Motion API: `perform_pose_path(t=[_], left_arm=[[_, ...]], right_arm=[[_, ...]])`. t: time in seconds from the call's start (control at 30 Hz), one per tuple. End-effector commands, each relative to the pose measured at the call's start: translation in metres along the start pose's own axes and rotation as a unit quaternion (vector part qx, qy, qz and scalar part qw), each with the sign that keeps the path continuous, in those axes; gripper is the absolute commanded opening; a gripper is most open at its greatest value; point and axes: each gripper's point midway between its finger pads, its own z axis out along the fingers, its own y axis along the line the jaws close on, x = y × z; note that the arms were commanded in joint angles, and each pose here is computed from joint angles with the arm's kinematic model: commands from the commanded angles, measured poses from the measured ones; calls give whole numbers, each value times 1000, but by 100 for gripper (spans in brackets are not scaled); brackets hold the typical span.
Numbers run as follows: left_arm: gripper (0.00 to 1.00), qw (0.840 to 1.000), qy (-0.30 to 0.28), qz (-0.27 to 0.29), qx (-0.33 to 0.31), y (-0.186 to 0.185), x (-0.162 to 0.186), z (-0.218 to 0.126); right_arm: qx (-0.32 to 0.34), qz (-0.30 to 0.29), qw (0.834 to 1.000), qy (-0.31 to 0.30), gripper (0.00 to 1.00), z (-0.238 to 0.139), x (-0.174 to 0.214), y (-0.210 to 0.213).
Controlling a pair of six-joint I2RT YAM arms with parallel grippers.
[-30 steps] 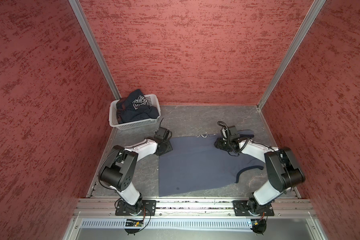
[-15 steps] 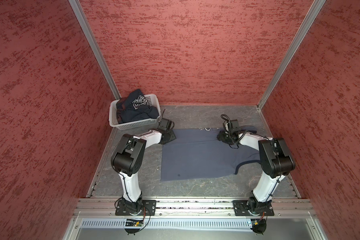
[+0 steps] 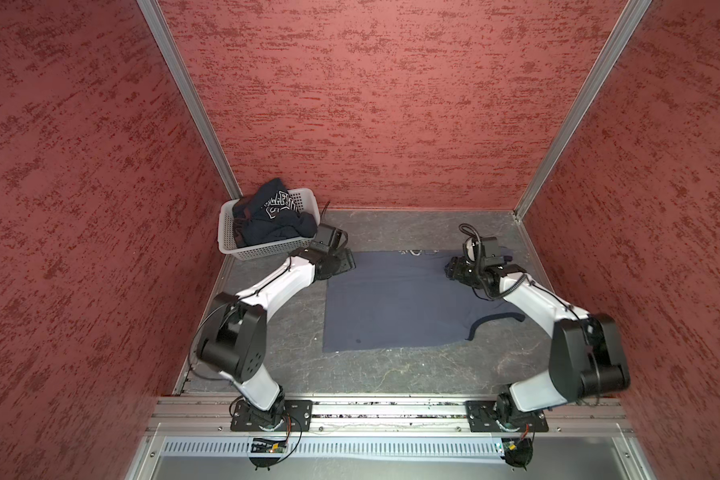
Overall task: Fold and stack the tank tops
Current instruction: 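Drag the tank top's far edge toward the robot with both grippers, folding it over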
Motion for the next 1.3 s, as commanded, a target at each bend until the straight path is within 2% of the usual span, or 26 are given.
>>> perform_pose_path(t=[0.0, 0.1, 0.27, 0.53, 0.67, 0.8, 1.0, 1.13, 1.27], left_arm=[[76, 997, 47, -24, -51, 43, 62, -17], [74, 995, 52, -47, -64, 69, 102, -42], [65, 991, 66, -94, -72, 104, 155, -67], [54, 984, 100, -136, -51, 111, 205, -53], [51, 984, 111, -126, -60, 107, 215, -42], [51, 984, 101, -104, -99, 113, 218, -36], [45, 984, 99, -101, -107, 113, 218, -26], [37, 985, 93, -97, -111, 114, 215, -26], [30, 985, 90, -98, -113, 115, 213, -27]], right_arm=[[43, 25, 998, 44, 69, -23, 52, -27], [48, 54, 996, 46, 68, -44, 79, -39], [47, 123, 990, 43, 64, -58, 115, -56], [47, 189, 980, 38, 61, -46, 143, -73], [70, 206, 975, 39, 60, -43, 154, -87], [97, 214, 972, 26, 57, -43, 158, -100], [93, 222, 970, 19, 51, -36, 159, -102], [77, 221, 972, 32, 36, -29, 161, -96], [68, 217, 973, 39, 26, -25, 161, -92]])
